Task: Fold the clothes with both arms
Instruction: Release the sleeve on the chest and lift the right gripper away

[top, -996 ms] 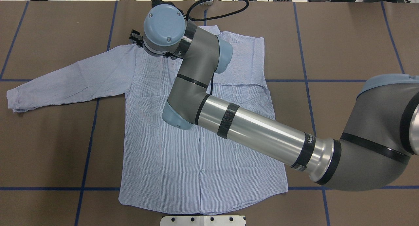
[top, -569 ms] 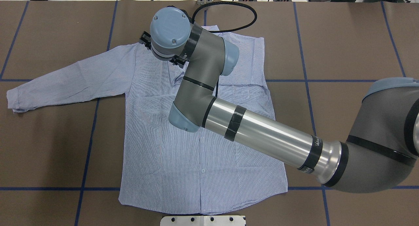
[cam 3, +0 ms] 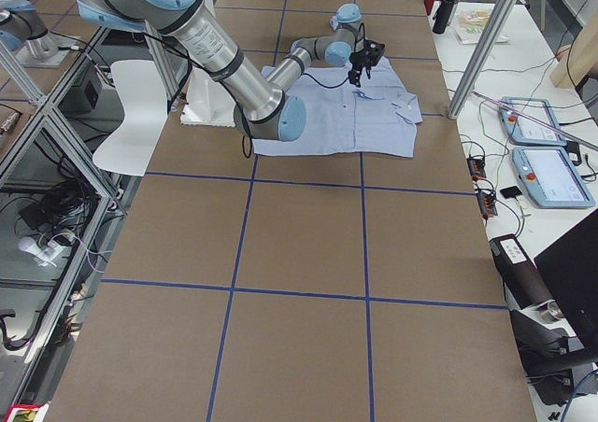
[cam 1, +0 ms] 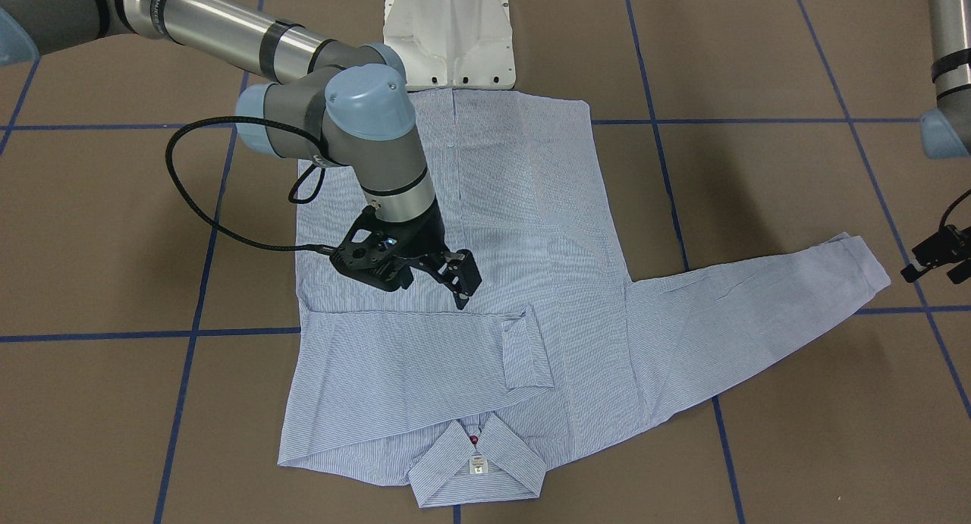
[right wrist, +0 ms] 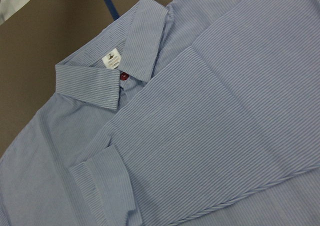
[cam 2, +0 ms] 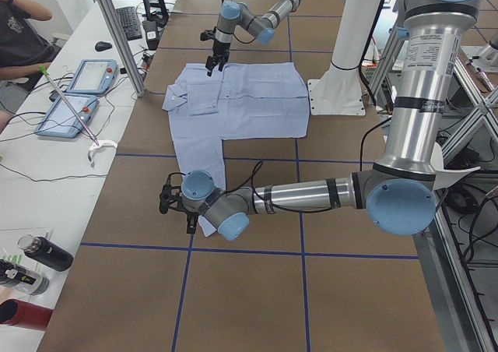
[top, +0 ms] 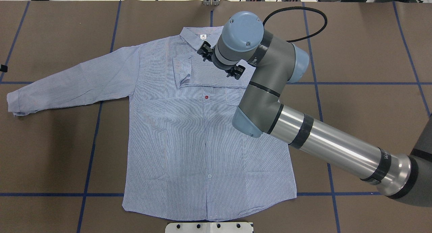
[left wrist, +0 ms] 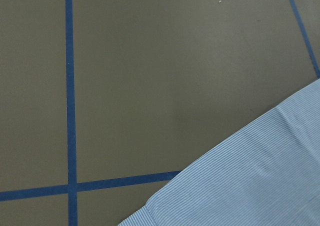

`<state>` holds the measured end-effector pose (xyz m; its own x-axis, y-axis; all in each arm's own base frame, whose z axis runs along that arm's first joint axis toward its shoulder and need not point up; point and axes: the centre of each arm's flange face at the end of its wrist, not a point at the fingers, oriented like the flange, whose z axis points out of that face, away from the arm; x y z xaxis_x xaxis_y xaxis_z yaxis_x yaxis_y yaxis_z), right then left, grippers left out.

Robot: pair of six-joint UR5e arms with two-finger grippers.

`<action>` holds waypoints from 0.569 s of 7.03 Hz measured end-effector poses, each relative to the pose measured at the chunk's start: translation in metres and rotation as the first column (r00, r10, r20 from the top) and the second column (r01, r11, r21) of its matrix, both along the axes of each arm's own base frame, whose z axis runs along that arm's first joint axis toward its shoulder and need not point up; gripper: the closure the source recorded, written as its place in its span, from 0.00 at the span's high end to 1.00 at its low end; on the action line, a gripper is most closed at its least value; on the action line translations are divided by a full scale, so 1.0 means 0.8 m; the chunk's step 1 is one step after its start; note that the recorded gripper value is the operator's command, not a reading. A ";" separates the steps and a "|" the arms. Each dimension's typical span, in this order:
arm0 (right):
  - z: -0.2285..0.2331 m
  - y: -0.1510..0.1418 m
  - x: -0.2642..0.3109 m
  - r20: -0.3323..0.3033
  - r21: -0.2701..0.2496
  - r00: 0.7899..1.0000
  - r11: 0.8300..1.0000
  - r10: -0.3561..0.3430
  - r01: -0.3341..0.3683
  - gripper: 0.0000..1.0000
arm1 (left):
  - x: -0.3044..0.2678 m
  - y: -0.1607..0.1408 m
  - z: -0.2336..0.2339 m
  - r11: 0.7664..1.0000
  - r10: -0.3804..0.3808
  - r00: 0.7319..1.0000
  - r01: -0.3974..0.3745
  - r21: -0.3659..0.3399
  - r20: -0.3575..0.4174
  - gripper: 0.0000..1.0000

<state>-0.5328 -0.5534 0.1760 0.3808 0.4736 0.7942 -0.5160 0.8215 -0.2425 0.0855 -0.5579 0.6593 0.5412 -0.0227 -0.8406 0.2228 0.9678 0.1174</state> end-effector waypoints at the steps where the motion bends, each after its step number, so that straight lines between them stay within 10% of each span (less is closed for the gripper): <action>1: 0.007 -0.003 0.019 0.002 -0.009 1.000 1.000 0.004 -0.004 1.00 | 0.007 0.009 0.010 1.000 -0.002 1.000 0.003 0.002 -0.014 0.91; 4: 0.027 -0.003 0.075 0.024 -0.017 1.000 1.000 0.016 -0.015 1.00 | 0.029 0.034 0.047 0.998 0.005 1.000 -0.007 -0.067 -0.030 0.88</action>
